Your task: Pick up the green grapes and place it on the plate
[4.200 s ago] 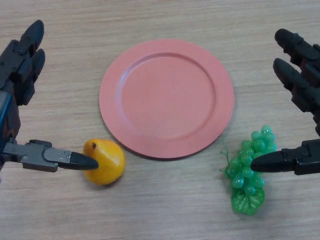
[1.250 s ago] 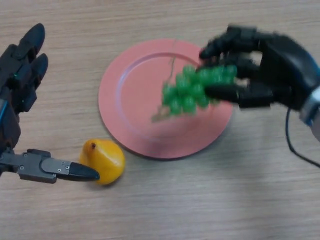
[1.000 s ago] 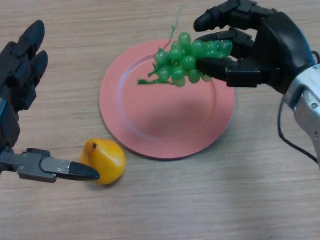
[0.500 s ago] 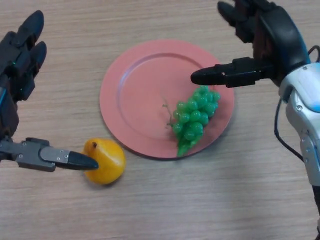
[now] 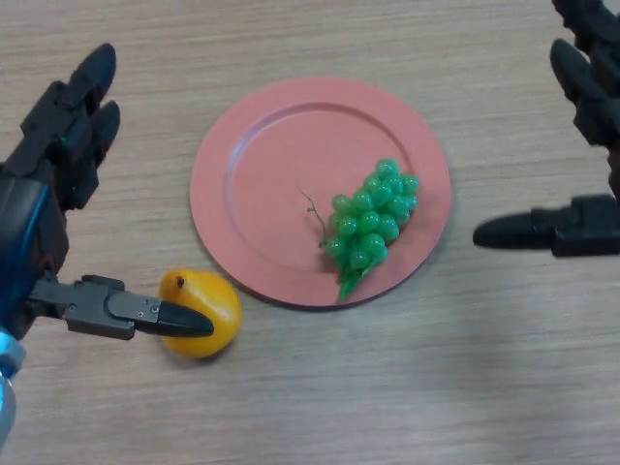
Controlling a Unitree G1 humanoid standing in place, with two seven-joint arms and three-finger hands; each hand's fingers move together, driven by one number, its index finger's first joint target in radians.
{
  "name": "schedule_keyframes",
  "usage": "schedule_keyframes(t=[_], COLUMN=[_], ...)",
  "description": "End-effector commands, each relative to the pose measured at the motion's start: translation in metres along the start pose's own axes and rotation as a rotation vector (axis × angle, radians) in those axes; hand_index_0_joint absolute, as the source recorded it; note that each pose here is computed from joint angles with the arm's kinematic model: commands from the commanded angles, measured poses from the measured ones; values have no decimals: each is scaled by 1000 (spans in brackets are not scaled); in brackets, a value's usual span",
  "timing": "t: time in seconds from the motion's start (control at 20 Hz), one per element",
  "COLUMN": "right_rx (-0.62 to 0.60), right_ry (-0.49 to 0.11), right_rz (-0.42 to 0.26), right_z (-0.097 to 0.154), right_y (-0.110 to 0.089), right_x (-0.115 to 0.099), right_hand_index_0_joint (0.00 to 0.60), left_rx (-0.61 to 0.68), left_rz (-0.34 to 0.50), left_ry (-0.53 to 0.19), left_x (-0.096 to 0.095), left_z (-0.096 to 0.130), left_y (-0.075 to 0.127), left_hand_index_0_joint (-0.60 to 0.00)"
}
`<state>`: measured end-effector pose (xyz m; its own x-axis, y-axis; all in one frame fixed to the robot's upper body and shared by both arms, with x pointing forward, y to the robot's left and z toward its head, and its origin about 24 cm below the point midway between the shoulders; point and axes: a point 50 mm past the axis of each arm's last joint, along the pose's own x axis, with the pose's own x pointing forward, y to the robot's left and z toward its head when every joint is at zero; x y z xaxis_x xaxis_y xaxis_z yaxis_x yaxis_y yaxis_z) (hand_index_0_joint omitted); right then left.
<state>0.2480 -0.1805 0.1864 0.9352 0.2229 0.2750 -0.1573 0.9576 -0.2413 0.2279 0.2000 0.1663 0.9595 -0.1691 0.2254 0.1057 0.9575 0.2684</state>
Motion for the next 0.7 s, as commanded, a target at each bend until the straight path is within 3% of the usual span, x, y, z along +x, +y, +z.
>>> schedule_keyframes(t=[0.05,0.25,0.5,0.7], right_rx=[-42,-67,-61,-55], right_ry=[-195,-194,-164,-146], right_rz=[-38,4,23,21], right_z=[33,36,28,26], right_y=[-4,11,7,3], right_x=[-13,-21,-29,-29], right_hand_index_0_joint=[0,0,0,0], left_rx=[85,108,134,117], left_rz=[26,10,78,102], left_ry=[-207,-203,-238,-224], left_x=[-5,-4,-5,-3], left_z=[30,35,33,34], left_y=[13,16,18,18], left_hand_index_0_joint=[0,0,0,0])
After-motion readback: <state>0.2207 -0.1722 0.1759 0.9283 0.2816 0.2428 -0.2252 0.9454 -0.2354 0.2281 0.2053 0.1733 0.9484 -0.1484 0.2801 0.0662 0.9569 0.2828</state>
